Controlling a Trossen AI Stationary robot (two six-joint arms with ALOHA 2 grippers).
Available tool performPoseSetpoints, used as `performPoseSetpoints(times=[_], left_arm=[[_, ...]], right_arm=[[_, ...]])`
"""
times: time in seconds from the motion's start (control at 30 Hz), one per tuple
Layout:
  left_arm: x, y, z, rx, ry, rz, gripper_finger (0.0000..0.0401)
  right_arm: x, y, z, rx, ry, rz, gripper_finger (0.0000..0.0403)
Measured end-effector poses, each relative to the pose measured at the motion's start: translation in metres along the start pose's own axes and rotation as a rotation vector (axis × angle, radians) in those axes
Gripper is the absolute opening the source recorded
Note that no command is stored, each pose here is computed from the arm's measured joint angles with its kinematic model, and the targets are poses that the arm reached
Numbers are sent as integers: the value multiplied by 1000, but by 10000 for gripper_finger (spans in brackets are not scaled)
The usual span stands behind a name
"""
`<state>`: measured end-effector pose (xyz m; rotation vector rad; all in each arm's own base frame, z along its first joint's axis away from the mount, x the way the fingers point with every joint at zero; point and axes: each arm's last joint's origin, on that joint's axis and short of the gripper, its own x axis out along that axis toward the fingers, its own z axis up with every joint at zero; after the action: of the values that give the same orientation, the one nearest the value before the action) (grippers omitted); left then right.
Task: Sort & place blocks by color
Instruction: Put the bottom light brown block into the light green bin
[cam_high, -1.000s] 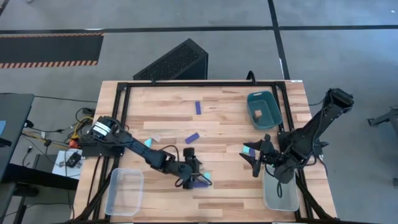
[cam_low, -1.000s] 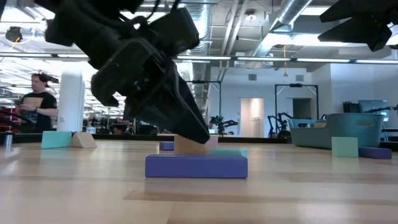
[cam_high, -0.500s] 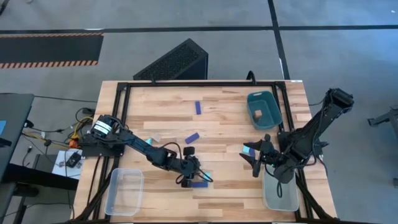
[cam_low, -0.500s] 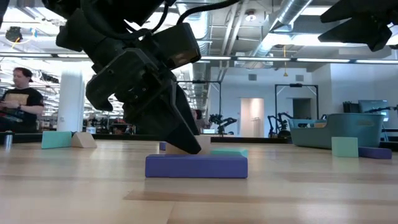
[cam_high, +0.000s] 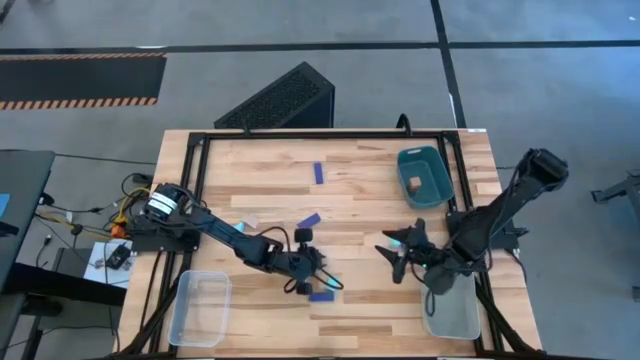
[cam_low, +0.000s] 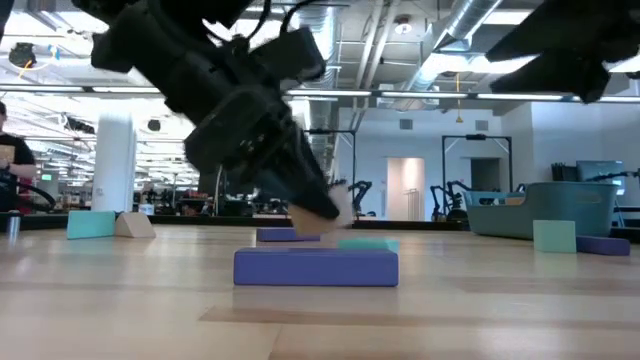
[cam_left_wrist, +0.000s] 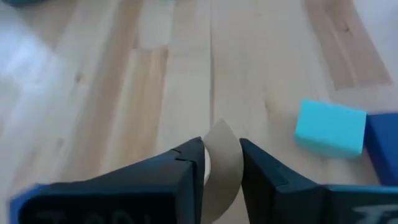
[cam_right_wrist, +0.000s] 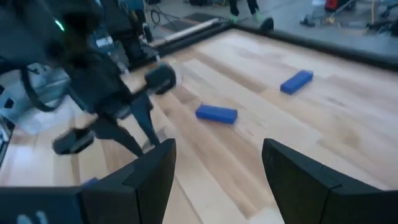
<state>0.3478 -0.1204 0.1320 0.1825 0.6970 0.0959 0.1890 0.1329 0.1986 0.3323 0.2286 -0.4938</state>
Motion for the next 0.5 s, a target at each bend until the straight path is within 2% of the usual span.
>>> performPoseSetpoints(times=[0.1, 0.3, 0.5], left_arm=[[-6, -2, 3, 50, -13, 28, 67], [-19, -3, 11, 123, -66, 150, 45], [-24, -11, 15, 229, -108, 182, 53]], right_arm=[[12, 2, -2, 35, 42, 20, 265], [38, 9, -8, 127, 139, 112, 266], [67, 19, -11, 194, 166, 287, 266]])
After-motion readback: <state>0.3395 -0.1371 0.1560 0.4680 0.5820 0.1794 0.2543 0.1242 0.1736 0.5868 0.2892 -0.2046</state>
